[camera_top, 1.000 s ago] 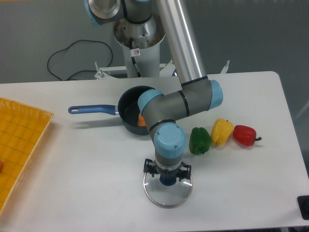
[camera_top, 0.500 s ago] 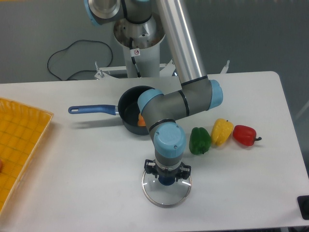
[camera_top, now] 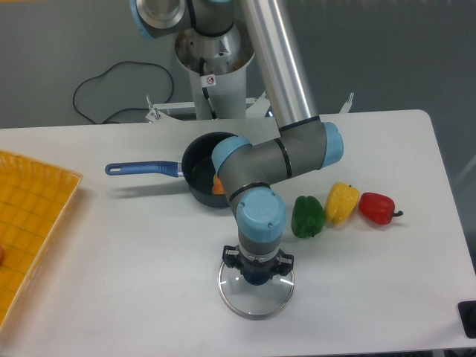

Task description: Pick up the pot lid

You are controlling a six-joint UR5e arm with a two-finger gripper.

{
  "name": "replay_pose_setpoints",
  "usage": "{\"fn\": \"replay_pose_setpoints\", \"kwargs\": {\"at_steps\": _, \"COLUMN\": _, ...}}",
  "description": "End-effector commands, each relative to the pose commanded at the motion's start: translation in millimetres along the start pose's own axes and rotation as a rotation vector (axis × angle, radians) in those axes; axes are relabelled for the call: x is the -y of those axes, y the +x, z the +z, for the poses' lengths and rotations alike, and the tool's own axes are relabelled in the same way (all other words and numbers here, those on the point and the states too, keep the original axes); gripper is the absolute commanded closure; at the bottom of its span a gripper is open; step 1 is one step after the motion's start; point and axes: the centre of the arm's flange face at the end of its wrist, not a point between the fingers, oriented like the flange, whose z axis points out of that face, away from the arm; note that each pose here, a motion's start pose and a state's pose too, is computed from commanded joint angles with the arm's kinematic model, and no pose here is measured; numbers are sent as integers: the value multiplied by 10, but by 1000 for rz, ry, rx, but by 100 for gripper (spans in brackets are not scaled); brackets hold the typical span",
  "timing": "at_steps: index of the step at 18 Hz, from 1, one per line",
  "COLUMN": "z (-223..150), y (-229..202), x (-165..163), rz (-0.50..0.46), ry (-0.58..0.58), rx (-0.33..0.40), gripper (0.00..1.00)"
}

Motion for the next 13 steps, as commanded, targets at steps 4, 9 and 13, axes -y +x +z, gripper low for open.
{"fn": "replay_pose_setpoints", "kwargs": {"at_steps": 4, "z": -201, "y": 27, "x": -49, "rz": 3, "ry": 13, "rx": 9, "gripper": 60}}
{"fn": "replay_pose_setpoints", "kwargs": {"at_steps": 9, "z": -579, "y": 73, "x": -162, "rz": 8, "ry": 12, "rx": 5, "gripper": 60}}
{"fn": "replay_pose_setpoints", "kwargs": {"at_steps": 13, "z": -949, "y": 93, "x": -268, "rz": 10, "ry": 26, "rx": 10, "gripper": 62}}
